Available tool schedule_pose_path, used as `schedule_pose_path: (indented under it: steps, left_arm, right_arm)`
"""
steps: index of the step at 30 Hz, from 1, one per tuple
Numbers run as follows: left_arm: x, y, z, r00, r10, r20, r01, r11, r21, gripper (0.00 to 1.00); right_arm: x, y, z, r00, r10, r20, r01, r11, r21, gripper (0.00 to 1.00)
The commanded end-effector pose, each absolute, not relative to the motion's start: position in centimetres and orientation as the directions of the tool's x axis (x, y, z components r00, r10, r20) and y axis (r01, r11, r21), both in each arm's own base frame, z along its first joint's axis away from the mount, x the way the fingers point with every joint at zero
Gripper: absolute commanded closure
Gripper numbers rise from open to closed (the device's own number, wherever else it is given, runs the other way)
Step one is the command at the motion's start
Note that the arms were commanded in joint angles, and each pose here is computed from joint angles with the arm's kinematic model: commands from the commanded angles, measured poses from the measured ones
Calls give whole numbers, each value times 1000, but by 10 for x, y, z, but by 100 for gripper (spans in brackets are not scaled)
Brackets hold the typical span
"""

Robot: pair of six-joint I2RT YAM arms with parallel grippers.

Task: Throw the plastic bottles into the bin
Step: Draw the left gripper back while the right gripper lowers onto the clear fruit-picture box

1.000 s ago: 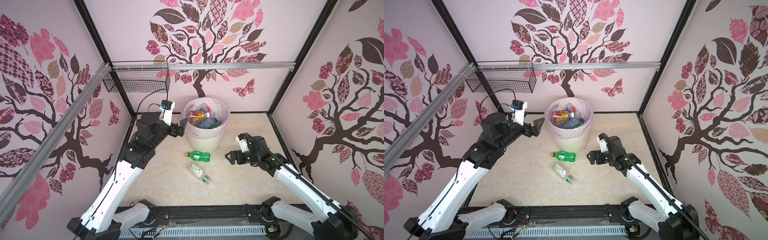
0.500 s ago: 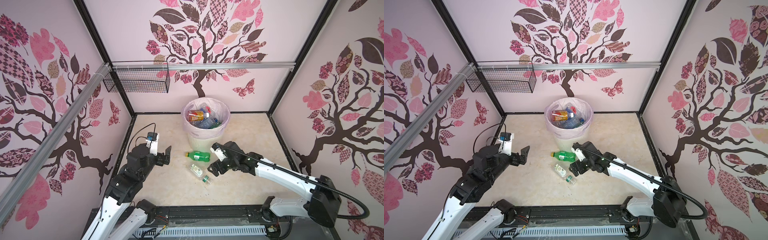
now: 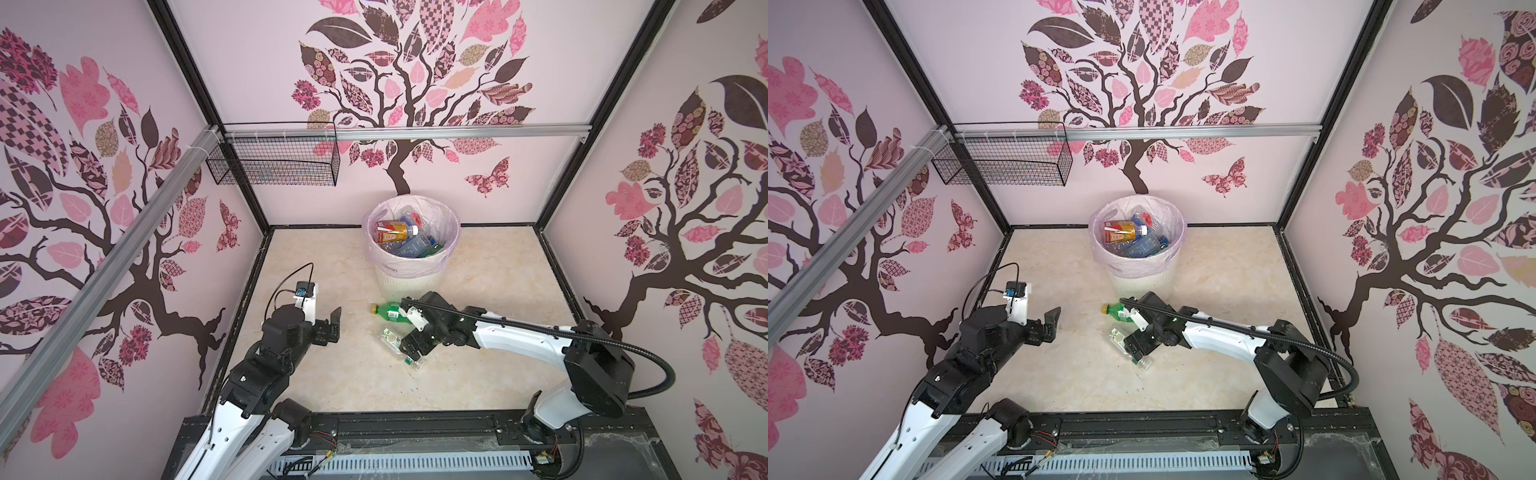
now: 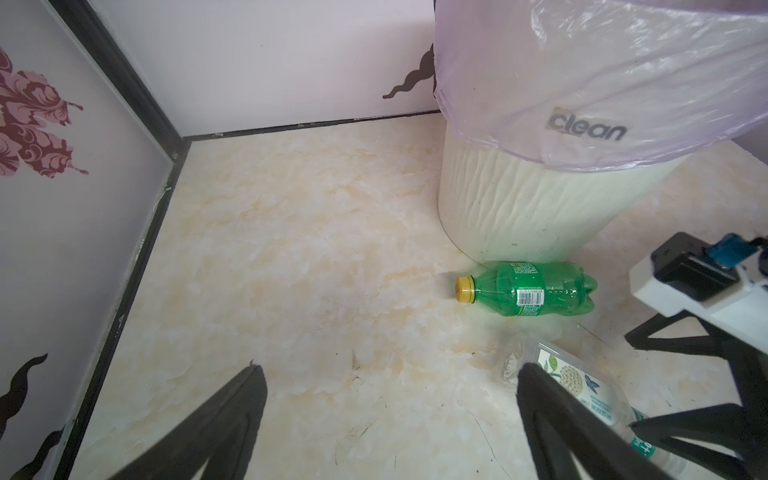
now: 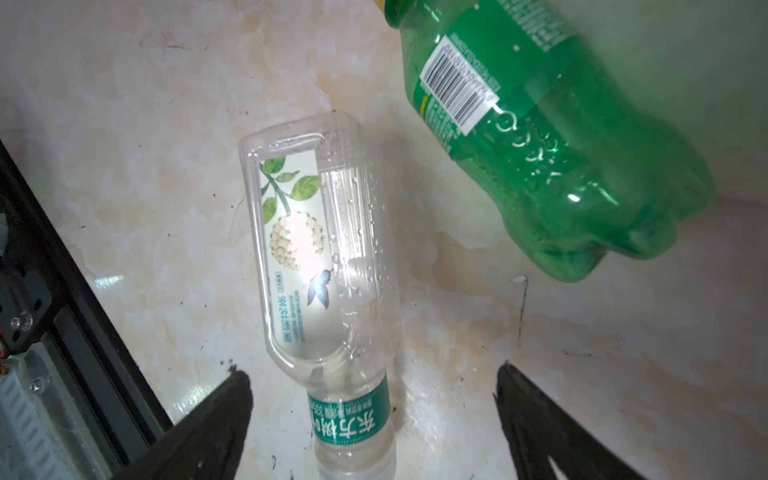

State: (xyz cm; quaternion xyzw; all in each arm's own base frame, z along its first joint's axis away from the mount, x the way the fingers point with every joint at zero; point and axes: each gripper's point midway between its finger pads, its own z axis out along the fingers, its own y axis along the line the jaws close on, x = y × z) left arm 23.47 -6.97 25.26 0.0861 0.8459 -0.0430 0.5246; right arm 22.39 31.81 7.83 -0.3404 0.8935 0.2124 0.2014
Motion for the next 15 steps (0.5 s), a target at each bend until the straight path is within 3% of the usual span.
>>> schedule_pose_path:
  steps: [1,8,15]
  left_arm:
    - [238,-69,249,-429,91,-899,184,983,12,2]
    - [239,-69,248,-435,89,-896,184,983,8,2]
    - [243,-71,247,-441,74,-895,189,982,-12,2]
  right_arm:
    - [230,342,86,-651,-532,-541,-727,643,242,7]
    - [228,363,69,-641,-571,-512,-744,625,235,10]
    - [238,372,52,-686,-546,-481,-701,672,237,16]
